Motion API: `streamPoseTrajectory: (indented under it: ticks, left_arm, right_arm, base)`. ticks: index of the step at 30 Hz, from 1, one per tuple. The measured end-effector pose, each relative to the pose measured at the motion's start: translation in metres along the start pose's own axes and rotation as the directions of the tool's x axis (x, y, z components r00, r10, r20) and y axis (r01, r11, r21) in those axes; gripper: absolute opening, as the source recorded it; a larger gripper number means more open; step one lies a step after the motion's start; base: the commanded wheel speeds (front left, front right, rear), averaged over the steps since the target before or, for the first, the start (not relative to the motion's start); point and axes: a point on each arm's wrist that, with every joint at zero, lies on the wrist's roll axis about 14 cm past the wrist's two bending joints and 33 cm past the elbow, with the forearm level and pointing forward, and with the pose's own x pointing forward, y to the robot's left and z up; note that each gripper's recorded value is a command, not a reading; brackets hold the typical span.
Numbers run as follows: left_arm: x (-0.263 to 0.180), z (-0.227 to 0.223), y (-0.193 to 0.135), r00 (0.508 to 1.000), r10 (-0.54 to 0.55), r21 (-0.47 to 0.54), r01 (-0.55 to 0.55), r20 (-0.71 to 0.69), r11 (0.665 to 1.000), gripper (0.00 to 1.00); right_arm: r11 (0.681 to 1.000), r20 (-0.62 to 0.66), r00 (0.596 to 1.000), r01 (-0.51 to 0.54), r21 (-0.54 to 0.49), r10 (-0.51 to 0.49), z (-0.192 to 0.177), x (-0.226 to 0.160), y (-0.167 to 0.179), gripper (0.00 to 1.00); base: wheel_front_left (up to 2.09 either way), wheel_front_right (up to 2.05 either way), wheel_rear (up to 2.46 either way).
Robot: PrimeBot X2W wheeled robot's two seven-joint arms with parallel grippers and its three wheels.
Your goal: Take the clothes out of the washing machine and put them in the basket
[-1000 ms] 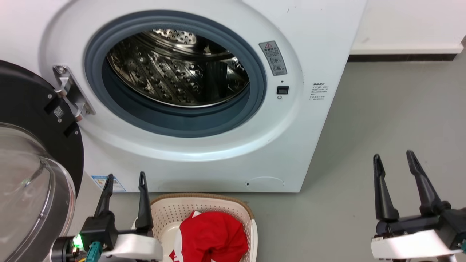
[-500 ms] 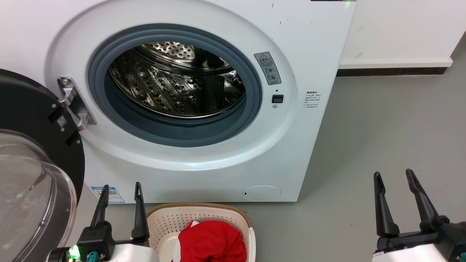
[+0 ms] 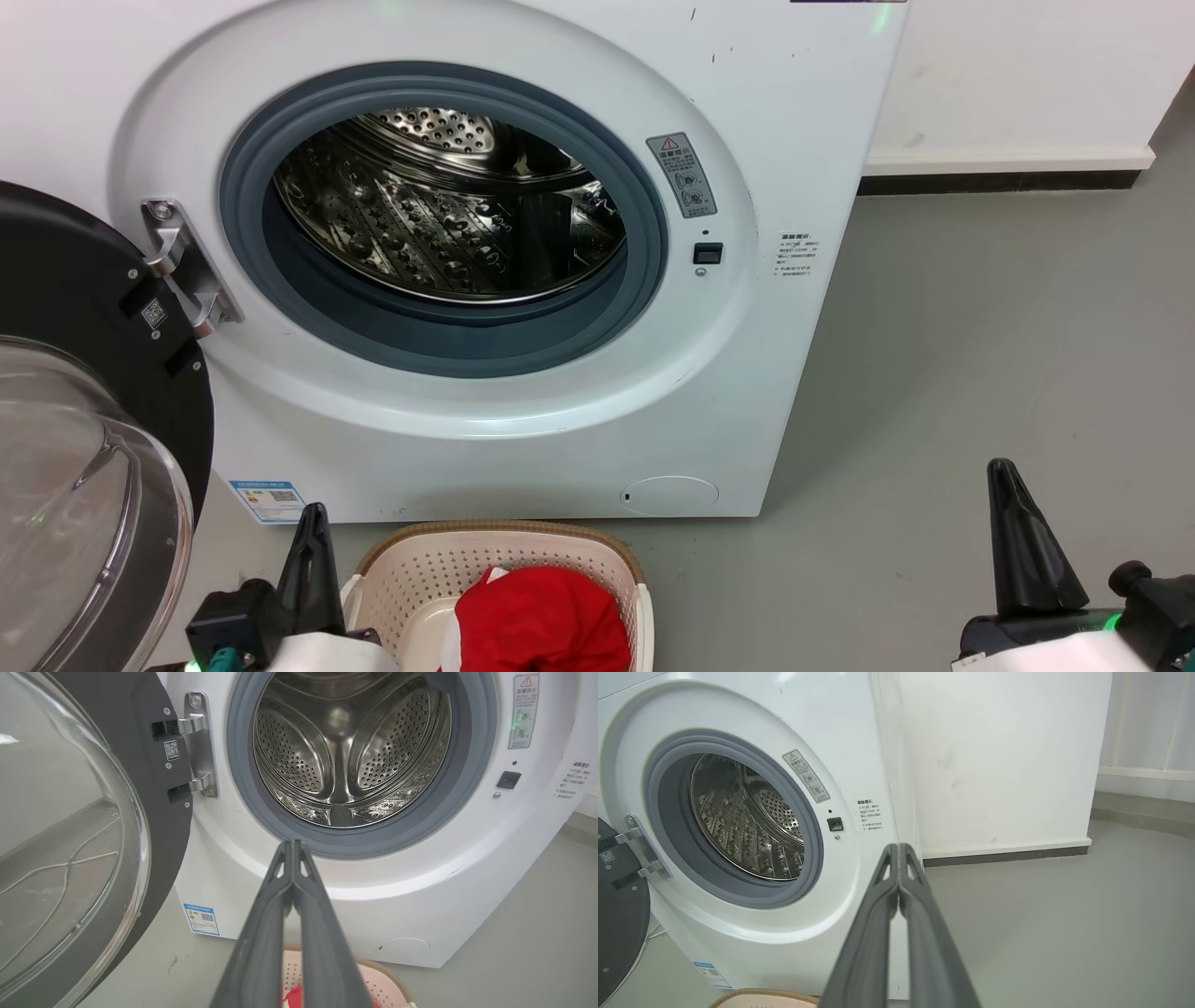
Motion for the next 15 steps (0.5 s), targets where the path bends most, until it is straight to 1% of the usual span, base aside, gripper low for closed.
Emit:
streamPoseTrajectory:
  ticks: [7,15]
  left_arm:
    - [0.001,-0.006,0.005,0.999,0.022,-0.144,-0.028,-0.039,0.989,0.00]
    - [0.005,-0.008,0.007,0.997,0.029,-0.292,-0.047,-0.066,0.955,0.00]
  right_arm:
    - [0.989,-0.029,0.999,0.036,0.143,-0.032,-0.008,0.001,-0.006,0.00]
    - [0.957,-0.053,0.997,0.068,0.282,-0.056,-0.013,0.005,-0.010,0.00]
  base:
    - [0.00,0.00,0.00]
    - [0.00,0.00,0.00]
